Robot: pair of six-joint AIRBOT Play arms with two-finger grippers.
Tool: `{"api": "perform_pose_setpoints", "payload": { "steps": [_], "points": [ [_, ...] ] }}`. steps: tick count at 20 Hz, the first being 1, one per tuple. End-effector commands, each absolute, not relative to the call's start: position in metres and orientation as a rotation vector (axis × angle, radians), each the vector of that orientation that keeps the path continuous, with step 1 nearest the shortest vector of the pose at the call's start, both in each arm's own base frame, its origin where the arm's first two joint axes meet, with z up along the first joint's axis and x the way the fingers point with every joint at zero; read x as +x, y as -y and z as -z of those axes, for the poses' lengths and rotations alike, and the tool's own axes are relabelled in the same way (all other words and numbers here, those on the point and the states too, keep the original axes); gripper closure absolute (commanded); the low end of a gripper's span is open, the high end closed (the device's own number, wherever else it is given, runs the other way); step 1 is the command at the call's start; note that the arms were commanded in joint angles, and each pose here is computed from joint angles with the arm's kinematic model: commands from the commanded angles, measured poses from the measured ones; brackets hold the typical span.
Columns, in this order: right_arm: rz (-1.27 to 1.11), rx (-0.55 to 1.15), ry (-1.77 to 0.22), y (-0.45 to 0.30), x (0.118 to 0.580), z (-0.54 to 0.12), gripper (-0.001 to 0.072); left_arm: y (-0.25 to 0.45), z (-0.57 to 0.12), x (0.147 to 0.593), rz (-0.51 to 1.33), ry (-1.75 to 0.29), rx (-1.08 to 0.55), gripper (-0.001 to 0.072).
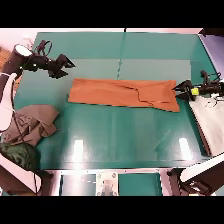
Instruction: Fold the shirts.
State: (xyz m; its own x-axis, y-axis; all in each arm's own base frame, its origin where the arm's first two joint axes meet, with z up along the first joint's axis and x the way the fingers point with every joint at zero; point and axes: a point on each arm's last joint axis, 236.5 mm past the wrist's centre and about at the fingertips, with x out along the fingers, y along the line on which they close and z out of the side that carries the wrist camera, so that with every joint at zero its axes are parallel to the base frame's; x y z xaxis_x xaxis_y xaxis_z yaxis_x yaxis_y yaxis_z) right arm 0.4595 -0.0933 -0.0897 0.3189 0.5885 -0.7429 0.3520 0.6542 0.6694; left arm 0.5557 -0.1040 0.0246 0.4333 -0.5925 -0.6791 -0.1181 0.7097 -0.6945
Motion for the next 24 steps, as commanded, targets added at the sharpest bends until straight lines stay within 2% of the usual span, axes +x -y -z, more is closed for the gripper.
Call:
{"api": "perform_pose_setpoints", "payload": {
  "steps": [1, 2, 3, 4, 6, 9, 14, 17, 20, 24],
  "points": [
    [-0.322, 0.907, -1.289, 0.06, 0.466, 0.098, 0.0106, 0.127, -0.036, 0.544, 0.444, -1.131, -0.773, 0.0159],
    [-0.339, 0.889, -1.293, 0.052, 0.47, 0.098, 0.0113, 0.135, -0.036, 0.542, 0.464, -1.133, -0.76, 0.0374],
    [-0.352, 0.87, -1.291, 0.046, 0.475, 0.096, 0.0287, 0.145, -0.037, 0.54, 0.492, -1.131, -0.732, 0.0508],
    [-0.364, 0.849, -1.28, 0.042, 0.482, 0.091, 0.0507, 0.158, -0.037, 0.537, 0.516, -1.132, -0.709, 0.0642],
    [-0.373, 0.816, -1.242, 0.044, 0.497, 0.072, 0.0695, 0.185, -0.038, 0.535, 0.551, -1.123, -0.674, 0.0682],
    [-0.407, 0.783, -1.247, 0.046, 0.503, 0.027, 0.0697, 0.24, -0.036, 0.524, 0.628, -1.115, -0.606, 0.0682],
    [-0.545, 0.622, -1.228, 0.01, 0.487, -0.076, 0.0697, 0.372, 0.01, 0.486, 0.729, -1.115, -0.482, 0.0682],
    [-0.603, 0.522, -1.177, -0.03, 0.472, -0.132, 0.0697, 0.434, 0.038, 0.469, 0.728, -1.082, -0.5, 0.0682],
    [-0.666, 0.449, -1.16, -0.07, 0.452, -0.167, 0.0696, 0.464, 0.055, 0.461, 0.717, -1.062, -0.524, 0.0682],
    [-0.733, 0.387, -1.149, -0.105, 0.439, -0.182, 0.0696, 0.471, 0.077, 0.449, 0.708, -1.14, -0.564, 0.0682]
  ]
}}
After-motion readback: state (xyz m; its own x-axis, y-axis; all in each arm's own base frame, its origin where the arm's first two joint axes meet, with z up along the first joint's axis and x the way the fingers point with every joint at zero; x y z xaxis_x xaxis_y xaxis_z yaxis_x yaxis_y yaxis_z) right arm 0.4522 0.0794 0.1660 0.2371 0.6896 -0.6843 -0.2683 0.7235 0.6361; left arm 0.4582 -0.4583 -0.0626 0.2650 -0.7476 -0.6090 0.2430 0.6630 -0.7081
